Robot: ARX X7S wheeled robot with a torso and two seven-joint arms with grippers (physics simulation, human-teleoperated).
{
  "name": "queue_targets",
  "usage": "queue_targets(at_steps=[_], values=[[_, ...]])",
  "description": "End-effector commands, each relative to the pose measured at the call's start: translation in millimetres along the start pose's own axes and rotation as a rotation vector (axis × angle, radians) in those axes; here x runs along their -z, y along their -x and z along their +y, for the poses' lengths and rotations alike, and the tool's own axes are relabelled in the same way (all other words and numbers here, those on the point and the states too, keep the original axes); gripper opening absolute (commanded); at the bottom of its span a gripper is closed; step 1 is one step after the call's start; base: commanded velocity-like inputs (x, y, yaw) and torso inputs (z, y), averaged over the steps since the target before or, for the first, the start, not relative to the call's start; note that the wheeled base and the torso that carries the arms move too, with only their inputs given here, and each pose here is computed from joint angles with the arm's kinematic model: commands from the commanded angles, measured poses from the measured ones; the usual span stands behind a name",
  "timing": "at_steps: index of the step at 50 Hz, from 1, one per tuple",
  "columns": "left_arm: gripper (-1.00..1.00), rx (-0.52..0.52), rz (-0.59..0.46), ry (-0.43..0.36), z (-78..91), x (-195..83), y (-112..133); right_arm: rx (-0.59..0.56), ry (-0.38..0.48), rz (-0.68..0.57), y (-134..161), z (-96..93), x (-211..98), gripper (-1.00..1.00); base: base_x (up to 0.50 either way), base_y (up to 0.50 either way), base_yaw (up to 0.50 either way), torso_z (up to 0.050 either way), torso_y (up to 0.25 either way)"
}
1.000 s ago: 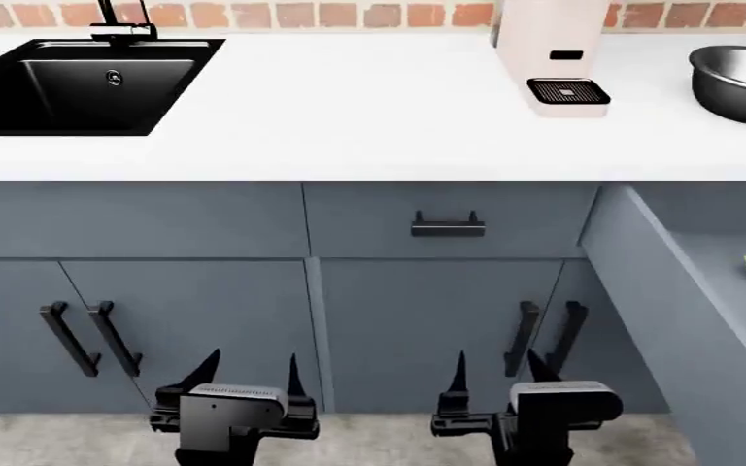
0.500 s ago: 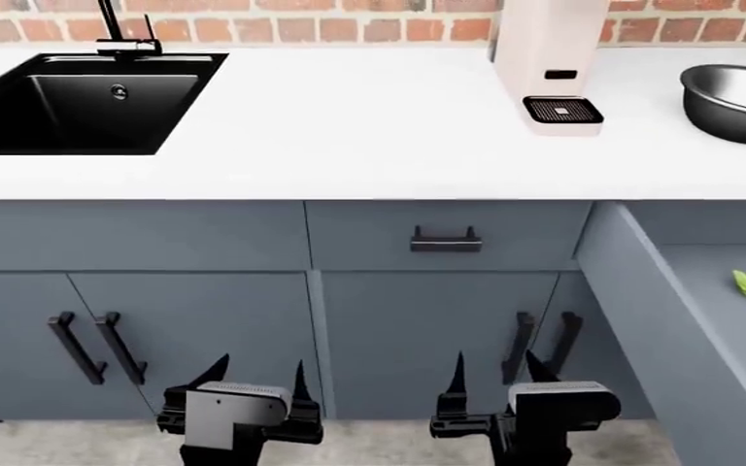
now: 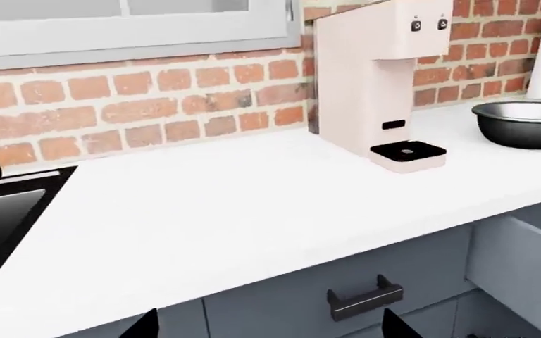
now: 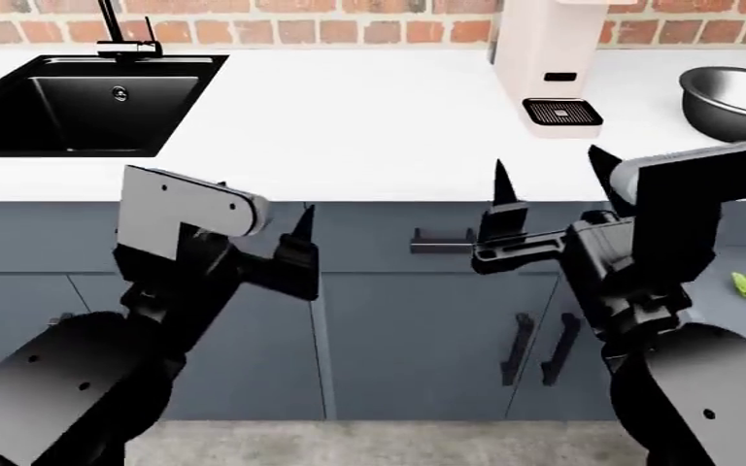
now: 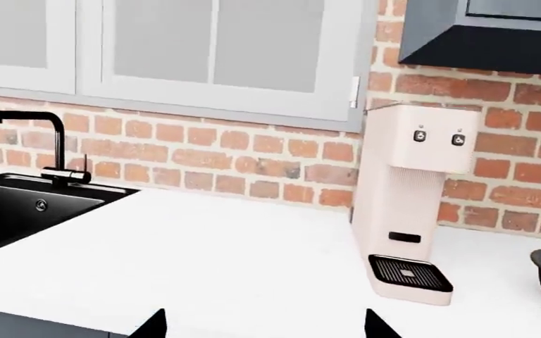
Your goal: Place the bar in the bowl and close the drawer.
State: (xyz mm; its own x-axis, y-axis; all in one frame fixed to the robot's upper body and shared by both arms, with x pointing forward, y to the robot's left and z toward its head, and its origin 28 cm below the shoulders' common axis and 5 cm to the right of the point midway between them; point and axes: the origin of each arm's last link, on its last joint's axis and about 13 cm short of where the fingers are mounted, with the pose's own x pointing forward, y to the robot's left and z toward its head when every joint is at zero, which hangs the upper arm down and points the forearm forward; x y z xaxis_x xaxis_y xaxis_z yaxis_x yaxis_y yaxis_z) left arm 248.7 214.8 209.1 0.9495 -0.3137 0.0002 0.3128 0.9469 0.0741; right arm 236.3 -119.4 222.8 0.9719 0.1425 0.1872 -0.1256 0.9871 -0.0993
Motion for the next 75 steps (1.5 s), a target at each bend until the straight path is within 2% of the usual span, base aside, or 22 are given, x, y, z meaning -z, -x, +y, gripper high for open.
queue_targets(at_steps=[1,7,19,75], values=[[1.00,0.059,-0.013,-0.152,6.8,-68,19,-0.014,0.096,-0.055,13,-14.8,-62,1.00,0.00,0.00,0.00,0.050,0.021],[1.00,0.056,-0.024,-0.171,9.9,-81,17,-0.002,0.097,-0.049,10,-19.0,-71,1.00,0.00,-0.25,0.00,0.050,0.021],[1.00,0.060,-0.030,-0.189,11.7,-86,16,0.013,0.103,-0.055,10,-21.9,-75,1.00,0.00,-0.50,0.00,0.050,0.020],[1.00,0.070,-0.027,-0.200,10.8,-88,17,0.008,0.104,-0.064,10,-21.8,-80,1.00,0.00,-0.50,0.00,0.050,0.021]])
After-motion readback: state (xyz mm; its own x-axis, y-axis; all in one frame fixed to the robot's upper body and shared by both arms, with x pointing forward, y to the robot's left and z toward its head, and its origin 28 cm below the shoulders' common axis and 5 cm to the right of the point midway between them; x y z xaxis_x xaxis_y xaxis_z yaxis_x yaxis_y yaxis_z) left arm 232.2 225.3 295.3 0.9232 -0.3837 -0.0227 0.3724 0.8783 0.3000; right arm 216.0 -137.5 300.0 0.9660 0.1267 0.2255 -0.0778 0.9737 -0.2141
